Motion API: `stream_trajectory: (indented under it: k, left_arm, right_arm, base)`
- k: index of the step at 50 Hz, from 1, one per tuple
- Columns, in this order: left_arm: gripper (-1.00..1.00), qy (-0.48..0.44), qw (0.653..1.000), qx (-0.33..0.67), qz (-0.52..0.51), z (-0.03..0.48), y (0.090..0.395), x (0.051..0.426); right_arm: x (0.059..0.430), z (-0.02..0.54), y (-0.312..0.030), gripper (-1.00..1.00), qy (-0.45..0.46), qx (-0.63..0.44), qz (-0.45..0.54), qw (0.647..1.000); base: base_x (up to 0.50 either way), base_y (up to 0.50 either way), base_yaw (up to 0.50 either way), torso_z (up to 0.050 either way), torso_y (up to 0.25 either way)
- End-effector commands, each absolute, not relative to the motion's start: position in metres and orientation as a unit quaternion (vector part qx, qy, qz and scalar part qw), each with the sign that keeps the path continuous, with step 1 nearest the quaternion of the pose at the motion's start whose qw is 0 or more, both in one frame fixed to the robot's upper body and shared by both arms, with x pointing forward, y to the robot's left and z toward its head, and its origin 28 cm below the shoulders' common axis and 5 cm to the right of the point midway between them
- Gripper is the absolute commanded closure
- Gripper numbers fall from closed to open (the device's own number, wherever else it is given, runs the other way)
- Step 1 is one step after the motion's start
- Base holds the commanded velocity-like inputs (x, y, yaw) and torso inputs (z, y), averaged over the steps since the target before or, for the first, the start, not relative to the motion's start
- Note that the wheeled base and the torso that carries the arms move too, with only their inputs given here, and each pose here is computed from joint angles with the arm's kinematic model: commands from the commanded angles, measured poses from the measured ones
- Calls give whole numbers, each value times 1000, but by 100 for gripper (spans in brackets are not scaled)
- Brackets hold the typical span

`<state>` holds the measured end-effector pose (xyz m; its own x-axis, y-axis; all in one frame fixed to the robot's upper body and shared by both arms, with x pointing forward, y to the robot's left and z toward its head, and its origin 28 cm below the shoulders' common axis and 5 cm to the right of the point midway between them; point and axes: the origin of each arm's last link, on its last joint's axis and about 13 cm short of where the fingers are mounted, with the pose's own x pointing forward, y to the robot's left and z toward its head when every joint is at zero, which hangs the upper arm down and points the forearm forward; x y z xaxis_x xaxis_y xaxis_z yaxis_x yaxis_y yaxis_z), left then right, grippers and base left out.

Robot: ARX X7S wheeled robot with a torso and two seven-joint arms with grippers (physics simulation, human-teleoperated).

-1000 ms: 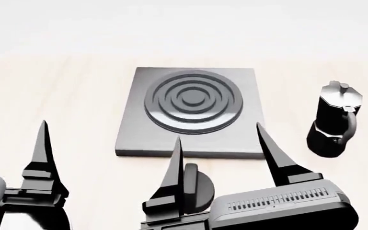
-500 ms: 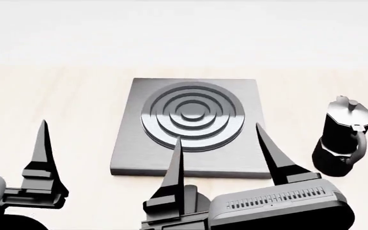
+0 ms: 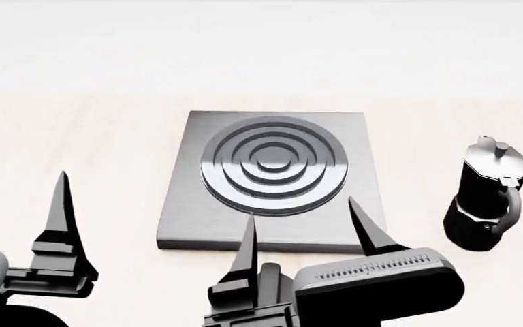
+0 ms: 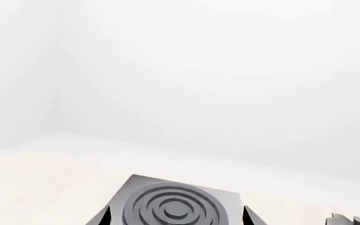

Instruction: Turn on the stove.

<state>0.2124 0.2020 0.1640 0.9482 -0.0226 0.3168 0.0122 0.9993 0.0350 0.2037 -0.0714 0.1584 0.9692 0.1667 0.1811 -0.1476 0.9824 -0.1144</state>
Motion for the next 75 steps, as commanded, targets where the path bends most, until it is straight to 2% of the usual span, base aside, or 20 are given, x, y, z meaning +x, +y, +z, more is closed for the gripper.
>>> stream_trajectory:
  k: [1, 43, 75]
  left_arm:
    - [-100, -160, 987, 17, -10, 163, 201, 213]
    - [-100, -156, 988, 17, -10, 162, 201, 214]
    - [-100, -155, 988, 17, -9, 161, 201, 215]
  right_arm:
    - [209, 147, -71, -100, -60, -41, 85, 994]
    - [221, 125, -59, -100, 83, -24, 88, 992]
    - [226, 119, -53, -100, 154, -11, 94, 984]
  base:
    - [0, 0, 0, 0, 0]
    - [0, 0, 0, 0, 0]
    - [0, 0, 0, 0, 0]
